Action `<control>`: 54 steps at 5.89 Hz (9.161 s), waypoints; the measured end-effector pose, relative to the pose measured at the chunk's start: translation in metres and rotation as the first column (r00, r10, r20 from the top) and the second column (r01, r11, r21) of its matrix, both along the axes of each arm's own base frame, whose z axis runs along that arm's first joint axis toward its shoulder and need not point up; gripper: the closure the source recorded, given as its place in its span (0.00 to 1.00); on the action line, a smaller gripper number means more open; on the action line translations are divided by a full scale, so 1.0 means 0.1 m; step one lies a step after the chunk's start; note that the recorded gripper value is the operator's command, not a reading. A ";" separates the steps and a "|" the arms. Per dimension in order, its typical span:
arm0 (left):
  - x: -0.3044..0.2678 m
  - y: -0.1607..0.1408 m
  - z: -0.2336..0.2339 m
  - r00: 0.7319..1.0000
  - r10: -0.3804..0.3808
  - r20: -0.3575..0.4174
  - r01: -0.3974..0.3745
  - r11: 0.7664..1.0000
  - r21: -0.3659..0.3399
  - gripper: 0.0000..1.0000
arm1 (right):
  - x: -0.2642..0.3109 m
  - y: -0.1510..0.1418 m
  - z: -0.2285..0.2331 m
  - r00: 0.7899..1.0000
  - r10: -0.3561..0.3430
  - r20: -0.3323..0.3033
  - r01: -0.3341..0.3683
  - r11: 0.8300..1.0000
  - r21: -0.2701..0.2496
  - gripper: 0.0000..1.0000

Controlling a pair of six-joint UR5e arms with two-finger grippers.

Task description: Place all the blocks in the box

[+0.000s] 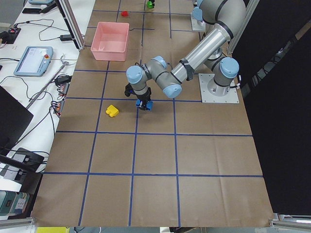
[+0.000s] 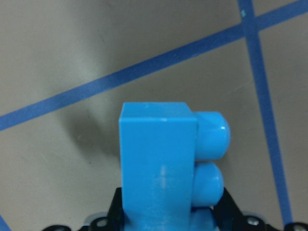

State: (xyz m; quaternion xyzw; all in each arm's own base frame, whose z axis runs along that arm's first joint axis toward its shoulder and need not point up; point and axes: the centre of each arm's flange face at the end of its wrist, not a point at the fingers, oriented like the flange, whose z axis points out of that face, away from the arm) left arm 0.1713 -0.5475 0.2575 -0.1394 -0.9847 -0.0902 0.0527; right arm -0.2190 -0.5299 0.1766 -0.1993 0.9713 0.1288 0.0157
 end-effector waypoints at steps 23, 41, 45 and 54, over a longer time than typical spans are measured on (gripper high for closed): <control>0.11 -1.55 -0.72 0.900 -0.403 0.168 0.430 0.886 -0.176 0.01 | 4.95 -2.11 1.11 0.908 -0.403 0.114 0.417 0.890 -0.183 0.01; -4.44 -1.71 0.44 0.960 0.274 -0.058 -0.278 0.909 -0.310 0.01 | 1.68 -2.39 0.07 0.995 -0.097 -0.005 0.096 0.990 -0.099 0.62; -4.21 -1.31 0.99 0.958 0.284 -0.030 -0.281 0.918 -0.281 0.01 | 1.68 -2.42 0.23 0.995 -0.099 -0.008 0.097 0.988 -0.120 0.80; -3.20 0.34 2.59 0.938 0.340 0.065 -0.319 0.923 -0.216 0.01 | 5.09 -2.18 1.38 0.865 -0.500 0.046 0.499 0.845 -0.192 0.29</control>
